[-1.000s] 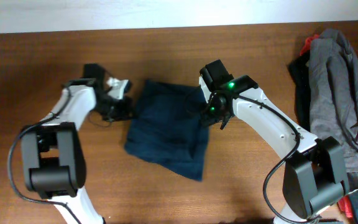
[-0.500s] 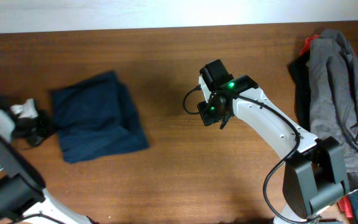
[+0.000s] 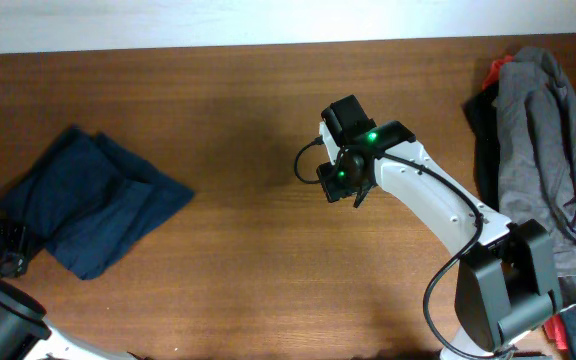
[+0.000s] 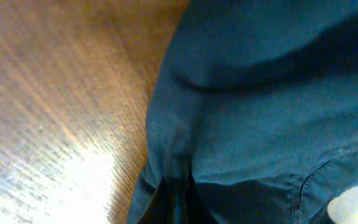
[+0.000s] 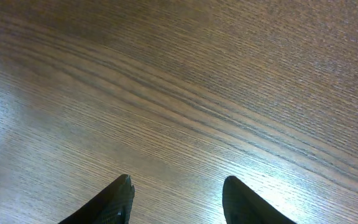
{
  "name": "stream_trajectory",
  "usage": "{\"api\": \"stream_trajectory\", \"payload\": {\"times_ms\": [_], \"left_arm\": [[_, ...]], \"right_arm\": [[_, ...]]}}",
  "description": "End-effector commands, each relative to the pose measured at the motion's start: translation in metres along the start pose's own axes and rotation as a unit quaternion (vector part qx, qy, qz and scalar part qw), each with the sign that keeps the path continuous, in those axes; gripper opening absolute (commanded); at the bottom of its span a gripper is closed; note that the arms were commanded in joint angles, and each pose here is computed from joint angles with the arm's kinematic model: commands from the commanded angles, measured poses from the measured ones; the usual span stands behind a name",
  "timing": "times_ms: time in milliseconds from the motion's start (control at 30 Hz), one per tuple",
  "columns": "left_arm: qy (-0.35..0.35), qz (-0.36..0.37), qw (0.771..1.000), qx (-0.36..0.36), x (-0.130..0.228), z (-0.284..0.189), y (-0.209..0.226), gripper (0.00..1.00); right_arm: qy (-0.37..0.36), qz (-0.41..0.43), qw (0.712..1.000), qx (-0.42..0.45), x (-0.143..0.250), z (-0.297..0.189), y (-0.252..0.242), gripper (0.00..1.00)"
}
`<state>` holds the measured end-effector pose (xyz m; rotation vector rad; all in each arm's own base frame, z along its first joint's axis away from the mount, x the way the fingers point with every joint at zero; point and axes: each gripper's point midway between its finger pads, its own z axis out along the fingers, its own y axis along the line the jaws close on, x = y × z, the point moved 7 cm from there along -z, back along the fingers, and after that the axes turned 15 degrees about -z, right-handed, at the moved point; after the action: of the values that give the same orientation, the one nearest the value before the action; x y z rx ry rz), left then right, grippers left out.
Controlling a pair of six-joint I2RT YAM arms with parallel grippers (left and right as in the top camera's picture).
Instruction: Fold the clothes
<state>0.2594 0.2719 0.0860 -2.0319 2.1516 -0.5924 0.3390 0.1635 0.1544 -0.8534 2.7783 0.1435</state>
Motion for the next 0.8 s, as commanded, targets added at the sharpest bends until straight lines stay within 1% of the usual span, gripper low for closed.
{"api": "stream_trajectory", "payload": {"times_ms": [0, 67, 100, 133, 200, 233, 267, 333, 400, 433, 533, 567, 633, 667, 700, 767], "left_arm": [[0.005, -0.070, 0.997, -0.007, 0.000, 0.005, 0.003, 0.01], [0.032, -0.065, 0.997, 0.029, 0.006, 0.006, -0.007, 0.01], [0.045, -0.062, 0.996, 0.043, 0.010, 0.006, -0.012, 0.02], [0.053, -0.059, 0.996, 0.051, 0.013, 0.007, -0.015, 0.09], [0.054, -0.046, 0.996, 0.047, 0.014, 0.007, -0.015, 0.19], [0.044, -0.039, 0.998, 0.026, 0.013, 0.007, -0.010, 0.24], [0.025, -0.038, 0.999, -0.011, 0.011, 0.007, -0.002, 0.28], [-0.006, -0.028, 0.997, -0.076, 0.007, 0.006, 0.013, 0.33], [-0.020, -0.022, 0.991, -0.130, 0.007, 0.004, 0.025, 0.35], [-0.020, -0.020, 0.989, -0.145, 0.008, 0.003, 0.029, 0.36], [-0.011, -0.014, 0.987, -0.162, 0.014, 0.005, 0.032, 0.35], [-0.007, -0.012, 0.986, -0.165, 0.017, 0.007, 0.032, 0.32], [0.008, -0.007, 0.986, -0.167, 0.027, 0.015, 0.032, 0.16], [0.019, -0.002, 0.986, -0.166, 0.034, 0.021, 0.032, 0.11], [0.029, 0.005, 0.986, -0.166, 0.041, 0.027, 0.031, 0.07], [0.053, 0.018, 0.986, -0.160, 0.057, 0.039, 0.027, 0.05]], "right_arm": [[-0.019, 0.001, 1.000, 0.000, -0.003, -0.012, 0.003, 0.52], [-0.019, 0.000, 1.000, 0.000, -0.003, -0.012, 0.003, 0.52], [-0.020, 0.000, 1.000, 0.000, -0.003, -0.012, 0.003, 0.52], [-0.021, 0.000, 1.000, 0.000, -0.003, -0.012, 0.003, 0.52], [-0.022, 0.000, 1.000, 0.000, -0.004, -0.012, 0.003, 0.53], [-0.022, 0.000, 1.000, 0.000, -0.004, -0.012, 0.003, 0.52], [-0.022, 0.000, 1.000, 0.000, -0.004, -0.012, 0.003, 0.53], [-0.022, 0.000, 1.000, 0.000, -0.004, -0.012, 0.003, 0.53], [-0.022, 0.000, 1.000, 0.000, -0.004, -0.012, 0.002, 0.56], [-0.023, 0.000, 1.000, 0.000, -0.004, -0.012, 0.002, 0.56], [-0.028, 0.000, 1.000, 0.001, -0.006, -0.012, 0.002, 0.56], [-0.030, 0.000, 1.000, 0.001, -0.007, -0.012, 0.002, 0.56], [-0.035, -0.001, 0.999, 0.002, -0.008, -0.012, 0.002, 0.57], [-0.037, -0.001, 0.999, 0.002, -0.009, -0.012, 0.002, 0.57], [-0.037, -0.001, 0.999, 0.002, -0.009, -0.012, 0.002, 0.57], [-0.037, -0.001, 0.999, 0.002, -0.009, -0.012, 0.002, 0.57]]}}
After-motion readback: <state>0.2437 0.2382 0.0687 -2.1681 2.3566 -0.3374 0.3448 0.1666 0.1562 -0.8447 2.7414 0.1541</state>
